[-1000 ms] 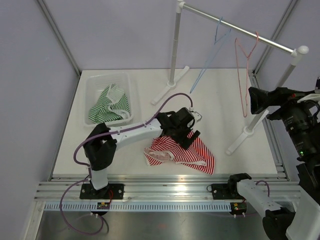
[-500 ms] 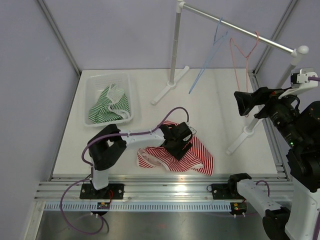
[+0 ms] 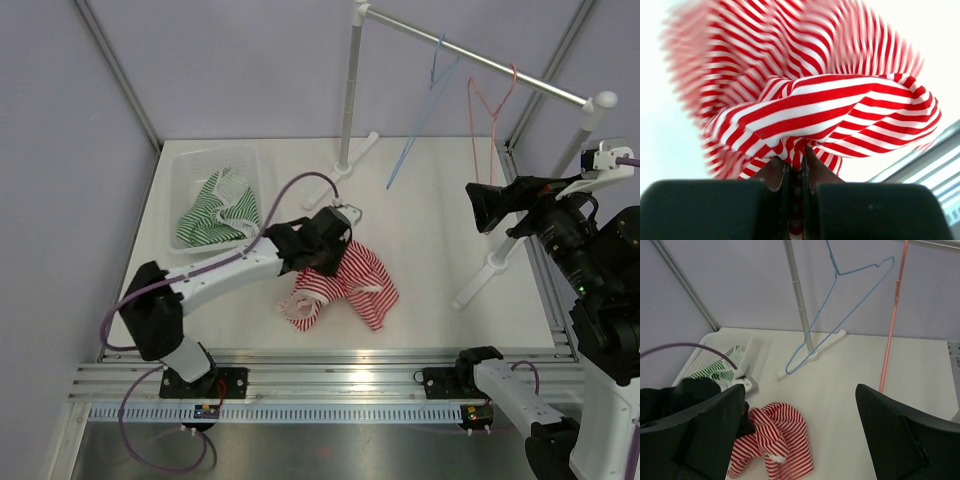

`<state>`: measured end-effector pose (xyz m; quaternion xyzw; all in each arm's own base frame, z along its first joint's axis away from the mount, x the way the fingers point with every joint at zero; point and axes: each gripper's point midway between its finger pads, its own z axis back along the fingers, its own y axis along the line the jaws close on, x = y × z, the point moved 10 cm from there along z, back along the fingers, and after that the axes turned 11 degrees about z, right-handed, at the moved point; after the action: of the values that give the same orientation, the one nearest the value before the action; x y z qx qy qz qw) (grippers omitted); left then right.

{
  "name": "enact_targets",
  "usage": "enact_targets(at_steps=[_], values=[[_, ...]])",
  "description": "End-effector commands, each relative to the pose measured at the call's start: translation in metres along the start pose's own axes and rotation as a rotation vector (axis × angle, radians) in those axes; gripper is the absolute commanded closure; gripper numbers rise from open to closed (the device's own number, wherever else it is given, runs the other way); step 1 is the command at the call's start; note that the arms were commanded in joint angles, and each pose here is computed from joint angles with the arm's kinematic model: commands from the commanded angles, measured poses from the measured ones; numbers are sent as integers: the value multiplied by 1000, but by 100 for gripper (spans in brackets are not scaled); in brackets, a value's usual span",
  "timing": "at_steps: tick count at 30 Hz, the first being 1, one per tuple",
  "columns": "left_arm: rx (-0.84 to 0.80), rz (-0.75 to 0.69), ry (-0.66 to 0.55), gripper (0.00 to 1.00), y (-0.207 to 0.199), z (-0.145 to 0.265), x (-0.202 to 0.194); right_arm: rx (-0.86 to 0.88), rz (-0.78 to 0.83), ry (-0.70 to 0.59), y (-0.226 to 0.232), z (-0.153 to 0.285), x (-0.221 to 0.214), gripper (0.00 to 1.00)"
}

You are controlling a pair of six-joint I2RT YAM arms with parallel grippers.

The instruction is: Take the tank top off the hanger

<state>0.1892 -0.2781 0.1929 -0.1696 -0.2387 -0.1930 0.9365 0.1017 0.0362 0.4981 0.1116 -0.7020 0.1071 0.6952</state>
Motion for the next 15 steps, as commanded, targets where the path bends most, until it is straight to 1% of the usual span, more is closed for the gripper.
enact_targets(at_steps=[1,2,4,7,8,9,11,15], values=[[86,127,-341,100,23,83,61,-20,12,-53,-2,0,8,1],[117,140,-356,100,29,94,64,-22,15,-53,-2,-1,8,1],[184,192,-459,100,45,126,87,-27,18,-52,-3,-2,9,1],[284,242,-512,100,71,156,106,-29,30,-62,-4,-4,12,0],[291,259,-541,100,74,171,118,-29,33,-70,-4,-6,14,1],[318,282,-560,100,86,179,125,-27,35,-73,-4,-7,15,0],[332,316,-613,100,94,200,138,-23,39,-70,-5,-11,16,1],[370,420,-687,100,122,221,159,0,49,-79,-4,-20,21,0]])
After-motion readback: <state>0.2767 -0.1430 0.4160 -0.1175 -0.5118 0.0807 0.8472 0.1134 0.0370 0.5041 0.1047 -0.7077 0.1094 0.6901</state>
